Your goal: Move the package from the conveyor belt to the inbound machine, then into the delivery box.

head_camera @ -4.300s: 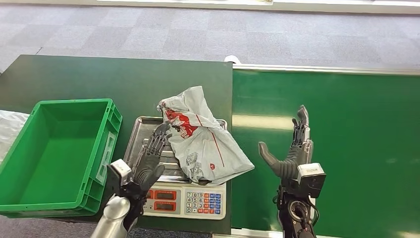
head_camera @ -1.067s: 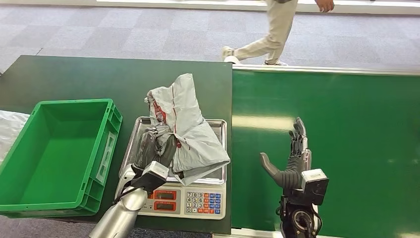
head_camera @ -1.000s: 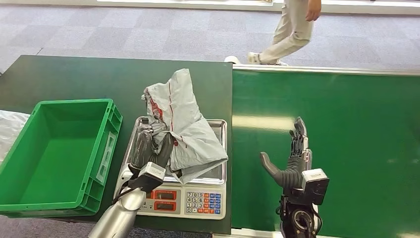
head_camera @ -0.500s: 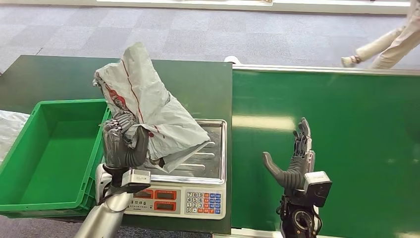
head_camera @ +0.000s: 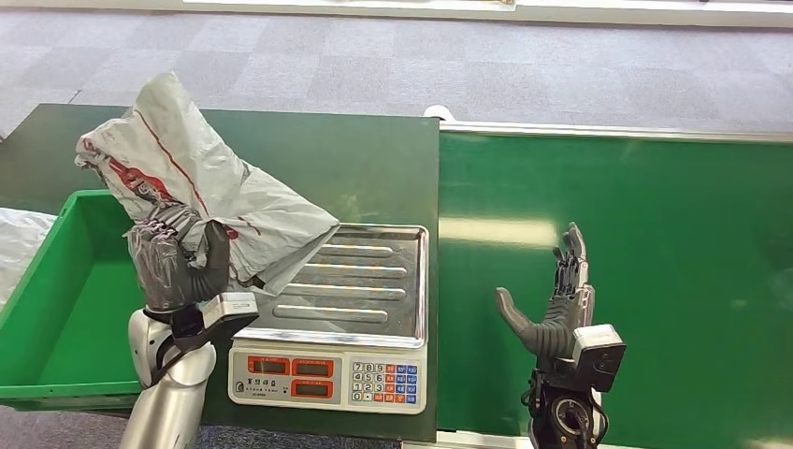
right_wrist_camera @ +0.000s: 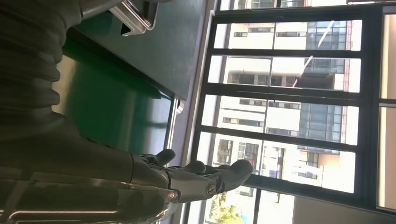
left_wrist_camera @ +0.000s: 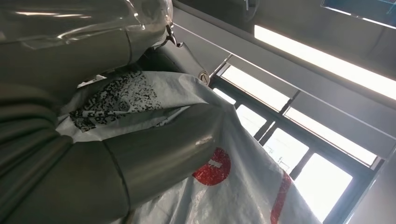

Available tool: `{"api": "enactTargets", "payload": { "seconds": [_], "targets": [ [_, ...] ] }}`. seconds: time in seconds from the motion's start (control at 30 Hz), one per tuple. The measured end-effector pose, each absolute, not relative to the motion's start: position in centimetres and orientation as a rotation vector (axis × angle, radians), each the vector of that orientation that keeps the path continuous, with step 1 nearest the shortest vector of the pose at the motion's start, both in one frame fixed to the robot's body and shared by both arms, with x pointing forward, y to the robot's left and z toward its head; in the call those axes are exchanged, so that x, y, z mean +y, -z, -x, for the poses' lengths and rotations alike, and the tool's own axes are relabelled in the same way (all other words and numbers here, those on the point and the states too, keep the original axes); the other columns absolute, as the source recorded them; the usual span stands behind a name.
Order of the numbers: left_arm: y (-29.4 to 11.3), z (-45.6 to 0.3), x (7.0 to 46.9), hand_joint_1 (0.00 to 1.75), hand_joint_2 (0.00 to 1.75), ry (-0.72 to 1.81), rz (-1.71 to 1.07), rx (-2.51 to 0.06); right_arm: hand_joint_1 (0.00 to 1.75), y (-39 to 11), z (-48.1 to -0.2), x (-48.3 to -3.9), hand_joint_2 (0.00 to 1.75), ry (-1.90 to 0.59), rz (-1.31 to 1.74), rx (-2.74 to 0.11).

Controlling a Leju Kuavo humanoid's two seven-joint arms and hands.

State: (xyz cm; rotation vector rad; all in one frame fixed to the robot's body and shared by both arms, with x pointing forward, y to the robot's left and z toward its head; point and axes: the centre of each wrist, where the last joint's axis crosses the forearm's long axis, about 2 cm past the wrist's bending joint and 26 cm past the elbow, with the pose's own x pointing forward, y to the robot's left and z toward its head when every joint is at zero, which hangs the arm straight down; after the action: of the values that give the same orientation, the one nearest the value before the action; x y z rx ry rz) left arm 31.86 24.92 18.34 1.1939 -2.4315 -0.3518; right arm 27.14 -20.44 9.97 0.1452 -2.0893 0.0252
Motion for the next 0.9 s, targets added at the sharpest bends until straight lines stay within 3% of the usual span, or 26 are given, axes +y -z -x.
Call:
{"api": "enactTargets", "payload": {
  "seconds": [0.63, 0.9],
  "targets": [
    [-16.5, -30.6, 30.7, 1.75, 1.75, 0.306, -1.448, -2.161, 0.00, -10.0, -27.2, -20.5, 1.75, -0.034, -0.141, -2.085],
    [-14.5, -29.5, 30.5, 1.75, 1.75, 0.378, -1.350, -1.874, 0.00, -9.9, -27.1, -20.6, 1.75, -0.068, -0.147, -2.059]
  ]
}}
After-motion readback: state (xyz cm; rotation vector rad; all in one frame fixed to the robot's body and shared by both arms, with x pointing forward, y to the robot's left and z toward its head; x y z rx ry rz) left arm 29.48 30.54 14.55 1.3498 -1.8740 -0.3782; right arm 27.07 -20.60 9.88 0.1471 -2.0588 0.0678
